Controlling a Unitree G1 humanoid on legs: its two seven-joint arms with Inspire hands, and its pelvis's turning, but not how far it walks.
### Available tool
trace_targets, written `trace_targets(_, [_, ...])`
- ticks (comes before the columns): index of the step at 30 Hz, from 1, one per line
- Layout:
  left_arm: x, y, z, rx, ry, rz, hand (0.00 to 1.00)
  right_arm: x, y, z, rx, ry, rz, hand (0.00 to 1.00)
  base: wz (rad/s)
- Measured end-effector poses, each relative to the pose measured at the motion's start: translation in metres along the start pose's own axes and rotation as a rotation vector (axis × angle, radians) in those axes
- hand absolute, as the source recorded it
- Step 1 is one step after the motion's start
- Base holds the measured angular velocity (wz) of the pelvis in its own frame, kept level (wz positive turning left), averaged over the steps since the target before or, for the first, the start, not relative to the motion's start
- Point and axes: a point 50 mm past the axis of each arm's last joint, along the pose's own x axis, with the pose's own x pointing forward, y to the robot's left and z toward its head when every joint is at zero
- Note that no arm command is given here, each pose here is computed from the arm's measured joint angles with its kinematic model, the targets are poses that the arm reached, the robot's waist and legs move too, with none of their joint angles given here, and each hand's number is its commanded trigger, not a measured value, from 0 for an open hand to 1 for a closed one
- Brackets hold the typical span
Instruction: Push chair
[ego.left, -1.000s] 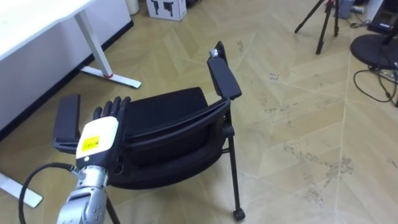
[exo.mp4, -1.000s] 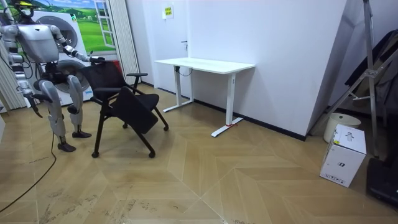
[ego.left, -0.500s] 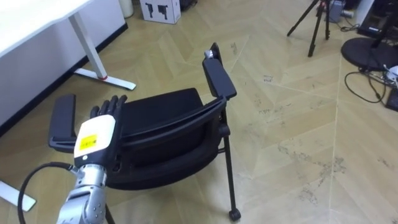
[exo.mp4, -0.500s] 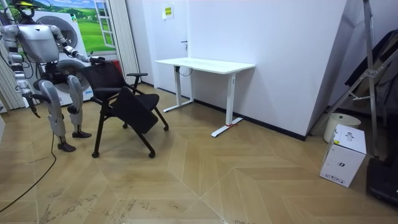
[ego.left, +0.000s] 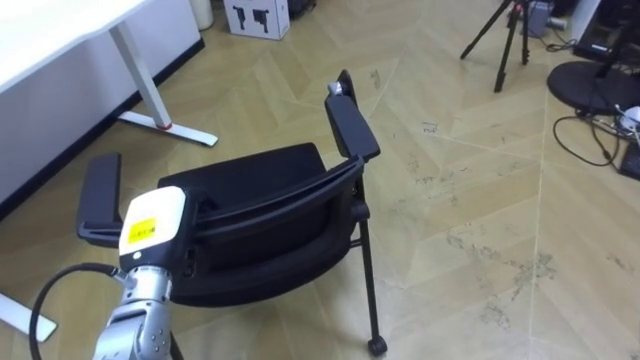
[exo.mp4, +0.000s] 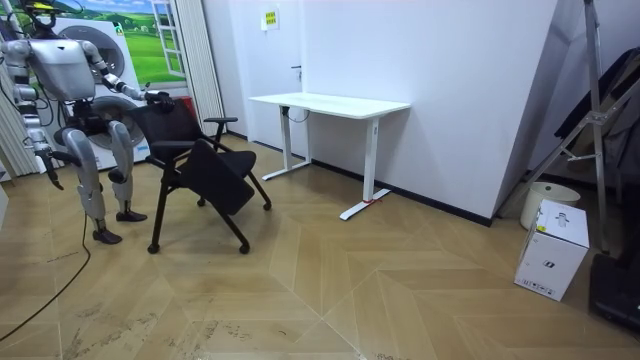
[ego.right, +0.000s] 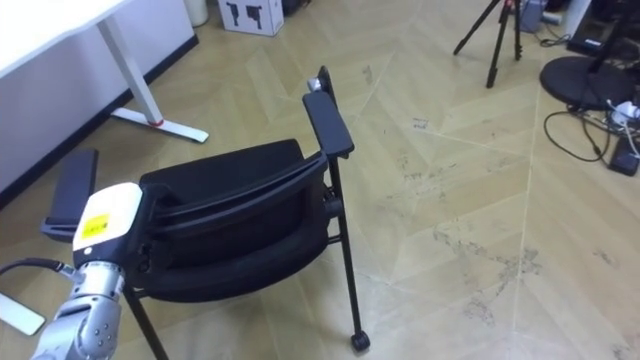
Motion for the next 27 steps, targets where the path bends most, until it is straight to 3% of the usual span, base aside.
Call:
trace_targets(13, [0.0,0.002,0.002,0.006,-0.004,0.029,1.0,0.0,-0.001,0.008,-0.049,-0.034,-0.053,0.0,0.0])
trace_targets(21, [0.001,0.003,0.001,0.015,-0.028,0.062,1.0,-0.003,-0.002,0.046,-0.29,-0.207,-0.18,0.0,0.0])
trace_targets(27, [0.004,0.008,-0.002,0.036,-0.035,0.085,1.0,-0.014,-0.006,0.1,-0.44,-0.428,-0.335,0.0,-0.09])
